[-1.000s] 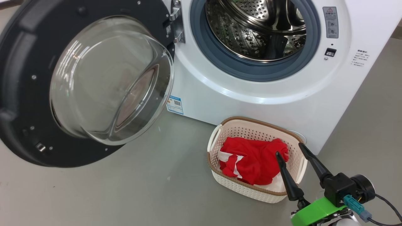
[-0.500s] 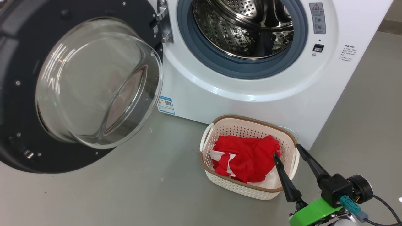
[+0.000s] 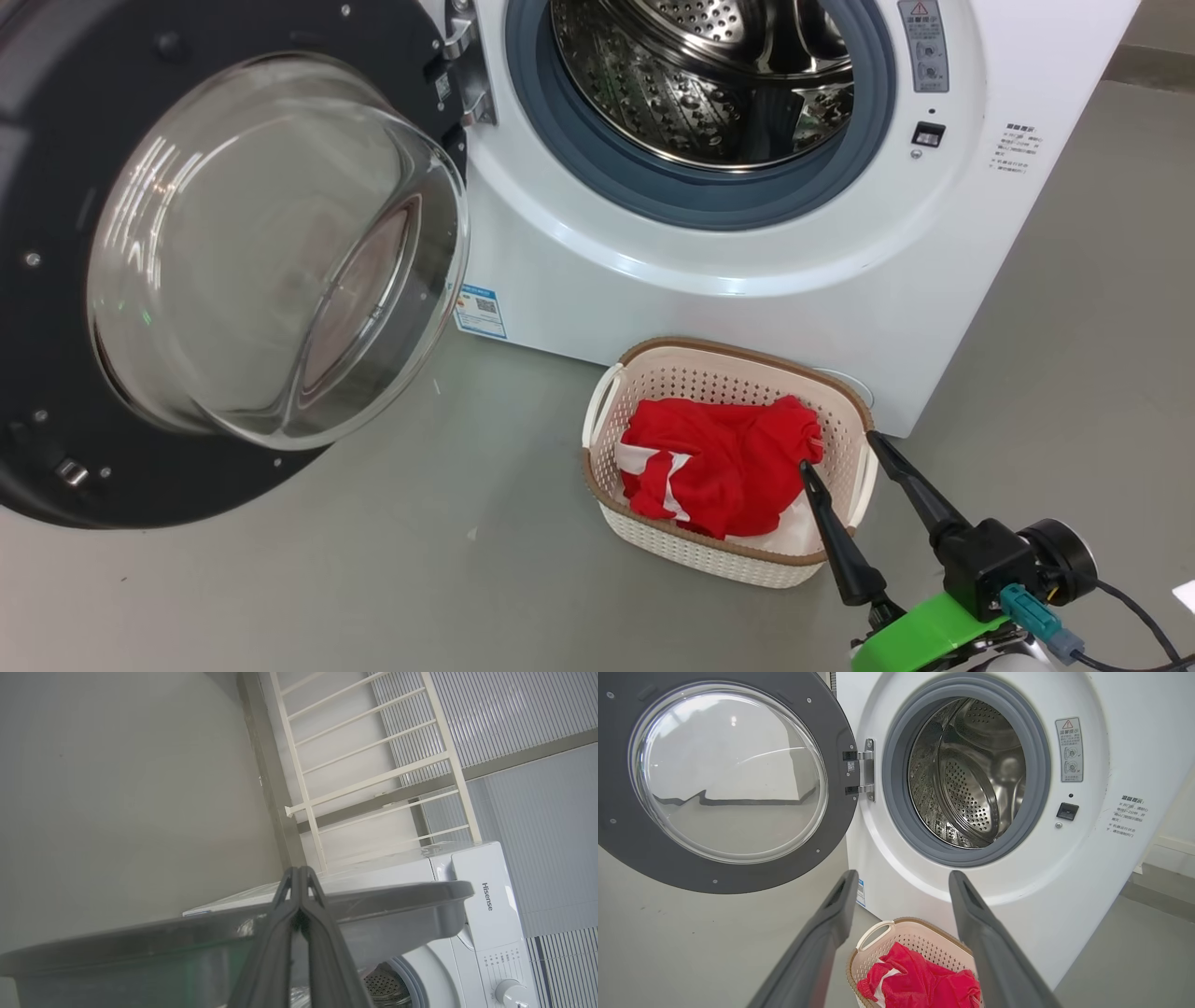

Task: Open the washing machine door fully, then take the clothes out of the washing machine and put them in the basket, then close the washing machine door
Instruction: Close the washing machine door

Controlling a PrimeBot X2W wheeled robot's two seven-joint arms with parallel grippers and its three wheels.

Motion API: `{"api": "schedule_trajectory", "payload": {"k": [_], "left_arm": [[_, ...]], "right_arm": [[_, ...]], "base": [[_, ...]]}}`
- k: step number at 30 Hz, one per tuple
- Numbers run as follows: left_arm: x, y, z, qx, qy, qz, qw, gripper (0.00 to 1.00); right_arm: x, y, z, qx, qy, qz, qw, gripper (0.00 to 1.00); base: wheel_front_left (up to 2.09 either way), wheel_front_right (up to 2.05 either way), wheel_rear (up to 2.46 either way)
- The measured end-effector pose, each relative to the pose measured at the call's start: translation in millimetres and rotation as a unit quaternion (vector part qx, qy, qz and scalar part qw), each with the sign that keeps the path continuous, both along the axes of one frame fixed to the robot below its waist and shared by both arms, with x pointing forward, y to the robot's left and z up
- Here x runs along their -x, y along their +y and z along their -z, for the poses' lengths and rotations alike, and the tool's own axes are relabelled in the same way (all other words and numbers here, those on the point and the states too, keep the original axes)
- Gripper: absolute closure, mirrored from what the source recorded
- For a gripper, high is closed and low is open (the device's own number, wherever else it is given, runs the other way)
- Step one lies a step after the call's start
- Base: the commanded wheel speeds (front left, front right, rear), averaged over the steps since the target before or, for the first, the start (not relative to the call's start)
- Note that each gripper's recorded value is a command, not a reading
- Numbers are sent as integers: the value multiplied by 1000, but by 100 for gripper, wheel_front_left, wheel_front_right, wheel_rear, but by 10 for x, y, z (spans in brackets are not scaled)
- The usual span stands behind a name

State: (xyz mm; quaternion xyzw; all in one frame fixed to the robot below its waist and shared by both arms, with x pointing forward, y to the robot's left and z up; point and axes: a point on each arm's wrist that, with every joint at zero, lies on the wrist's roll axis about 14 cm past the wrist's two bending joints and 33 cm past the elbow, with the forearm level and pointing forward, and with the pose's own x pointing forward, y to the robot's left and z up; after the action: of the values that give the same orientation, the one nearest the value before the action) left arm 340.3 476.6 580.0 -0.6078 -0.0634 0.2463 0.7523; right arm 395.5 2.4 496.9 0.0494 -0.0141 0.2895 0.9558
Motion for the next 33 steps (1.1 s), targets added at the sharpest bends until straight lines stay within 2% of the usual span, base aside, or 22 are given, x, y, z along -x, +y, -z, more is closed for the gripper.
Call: {"api": "schedule_trajectory", "payload": {"k": [24,33], "left_arm": [[-18,-206,-49,10,-69,47,996,100],[-113,-520,65,5,-66,100,993,100]], "right_arm": [[-8,18,62,-28,26,1,999,0],[-8,30,143,-33,42,0,999,0]], "base": [[0,0,0],[0,0,0]]}}
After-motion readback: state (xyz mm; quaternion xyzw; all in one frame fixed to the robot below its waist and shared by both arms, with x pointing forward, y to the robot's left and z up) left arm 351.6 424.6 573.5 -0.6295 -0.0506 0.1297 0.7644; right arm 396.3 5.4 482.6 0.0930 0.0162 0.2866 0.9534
